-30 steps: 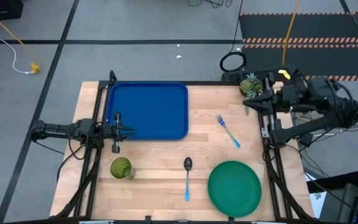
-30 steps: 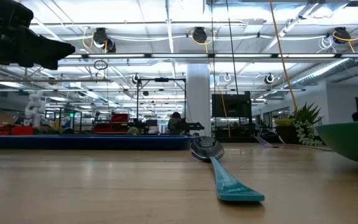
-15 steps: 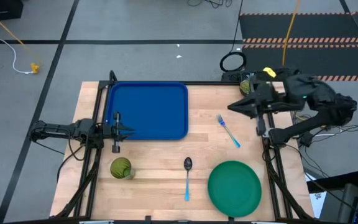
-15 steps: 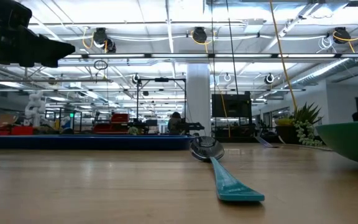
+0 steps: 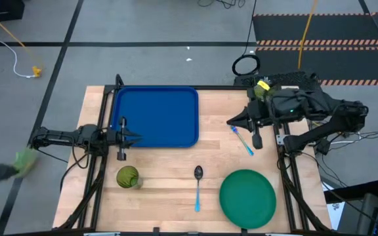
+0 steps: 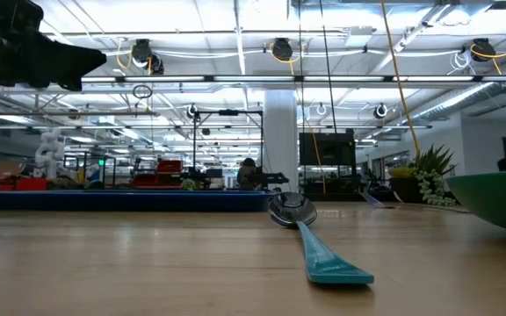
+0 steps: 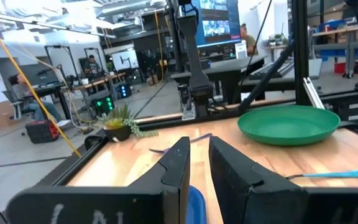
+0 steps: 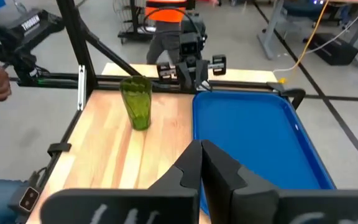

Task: Pick and place plate/cup/fork/spoon on tray
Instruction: Put the green glass on the blue tray

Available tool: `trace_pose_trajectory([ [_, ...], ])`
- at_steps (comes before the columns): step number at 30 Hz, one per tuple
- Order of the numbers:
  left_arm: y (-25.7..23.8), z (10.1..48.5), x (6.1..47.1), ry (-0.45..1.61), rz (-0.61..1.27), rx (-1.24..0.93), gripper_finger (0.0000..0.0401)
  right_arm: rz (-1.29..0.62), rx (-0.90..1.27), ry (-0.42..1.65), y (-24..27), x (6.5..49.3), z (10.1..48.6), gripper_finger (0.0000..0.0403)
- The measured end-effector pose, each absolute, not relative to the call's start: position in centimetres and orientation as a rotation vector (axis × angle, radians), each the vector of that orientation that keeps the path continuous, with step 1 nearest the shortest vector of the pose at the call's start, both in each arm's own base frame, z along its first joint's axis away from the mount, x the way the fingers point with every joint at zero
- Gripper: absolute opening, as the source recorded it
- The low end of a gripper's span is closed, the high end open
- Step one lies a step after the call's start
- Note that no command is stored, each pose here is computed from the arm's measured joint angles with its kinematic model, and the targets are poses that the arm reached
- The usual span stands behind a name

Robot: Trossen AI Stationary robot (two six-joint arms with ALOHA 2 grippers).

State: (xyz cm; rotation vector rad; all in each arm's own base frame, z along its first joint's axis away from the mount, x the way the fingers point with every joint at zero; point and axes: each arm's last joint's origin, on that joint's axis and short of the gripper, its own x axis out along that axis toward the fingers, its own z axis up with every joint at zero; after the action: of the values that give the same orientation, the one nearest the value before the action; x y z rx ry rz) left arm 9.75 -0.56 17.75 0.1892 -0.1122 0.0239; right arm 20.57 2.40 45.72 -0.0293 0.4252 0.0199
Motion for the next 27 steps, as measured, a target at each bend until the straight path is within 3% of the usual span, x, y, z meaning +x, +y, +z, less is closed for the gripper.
trace_pose_trajectory([
  [5, -0.6, 17.9, 9.7, -0.125, 0.023, 0.166, 0.0065, 0.019, -0.035, 0.459, 2.5, 21.6, 45.1, 0.0000],
  [11, -0.5, 19.3, 9.5, -0.183, 0.008, -0.055, 0.0065, 0.017, -0.036, 0.485, 2.6, 22.4, 44.6, 0.0000],
  [27, -1.4, 32.9, 10.1, -0.163, -0.194, -0.070, 0.0065, 0.053, 0.089, 0.516, 4.8, 24.6, 36.7, 0.0000],
])
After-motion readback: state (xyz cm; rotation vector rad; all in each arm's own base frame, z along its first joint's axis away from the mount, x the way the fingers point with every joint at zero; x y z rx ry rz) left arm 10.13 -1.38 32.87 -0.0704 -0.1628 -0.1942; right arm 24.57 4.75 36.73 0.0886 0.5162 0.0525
